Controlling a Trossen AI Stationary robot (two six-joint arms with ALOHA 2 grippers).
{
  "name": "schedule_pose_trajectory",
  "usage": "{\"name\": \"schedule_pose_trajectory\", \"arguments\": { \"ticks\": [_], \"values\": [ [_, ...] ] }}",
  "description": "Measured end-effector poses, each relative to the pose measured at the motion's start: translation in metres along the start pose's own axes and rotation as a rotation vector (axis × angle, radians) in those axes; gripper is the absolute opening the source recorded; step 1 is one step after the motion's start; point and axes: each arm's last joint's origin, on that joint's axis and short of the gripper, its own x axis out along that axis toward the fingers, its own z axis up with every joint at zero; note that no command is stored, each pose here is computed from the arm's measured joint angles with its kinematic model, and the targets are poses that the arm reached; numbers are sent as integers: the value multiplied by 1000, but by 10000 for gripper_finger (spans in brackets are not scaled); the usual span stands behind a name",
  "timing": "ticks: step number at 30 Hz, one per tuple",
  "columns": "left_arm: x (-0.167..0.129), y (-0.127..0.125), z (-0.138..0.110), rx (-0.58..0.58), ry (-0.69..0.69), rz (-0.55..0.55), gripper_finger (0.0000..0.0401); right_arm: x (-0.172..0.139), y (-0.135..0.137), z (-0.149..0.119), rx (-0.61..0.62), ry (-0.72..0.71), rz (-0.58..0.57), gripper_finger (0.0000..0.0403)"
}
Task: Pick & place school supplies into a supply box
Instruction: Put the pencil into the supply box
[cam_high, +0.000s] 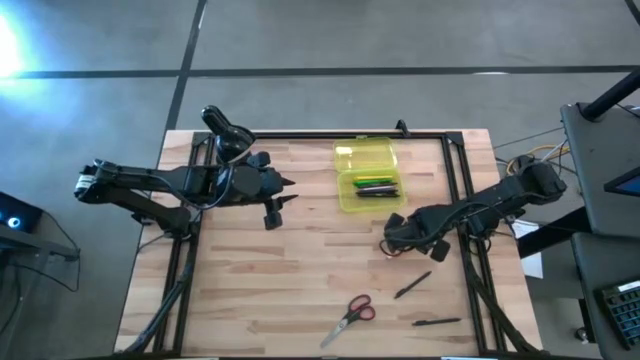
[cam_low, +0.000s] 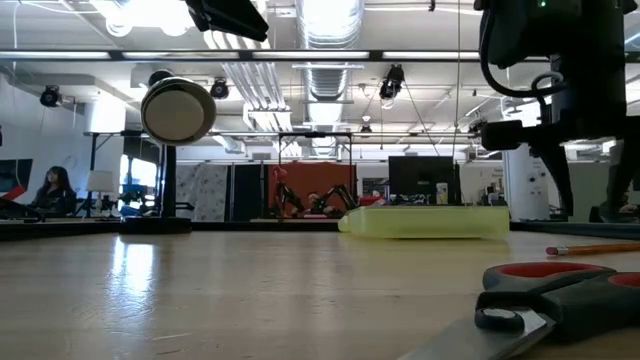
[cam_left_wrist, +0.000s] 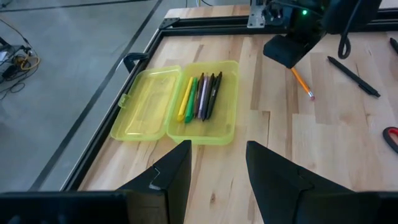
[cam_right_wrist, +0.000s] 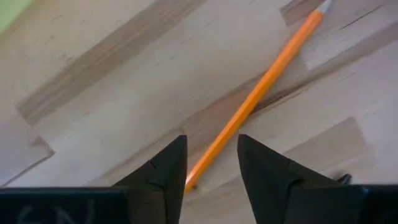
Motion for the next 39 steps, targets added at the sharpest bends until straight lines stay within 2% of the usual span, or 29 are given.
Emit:
{"name": "schedule_pose_trajectory", "arguments": {
  "ticks": [8, 25, 39],
  "values": [
    [0, 0, 0, 1, 0, 0, 138, 5, 0, 5, 43, 10, -44, 166],
    [0, 0, 0, 2, 0, 0, 138, 26, -11, 17, 48, -31, -84, 167],
    [0, 0, 0, 2, -3, 0, 138, 43, -18, 21, 2, -32, -31, 162]
  ]
}}
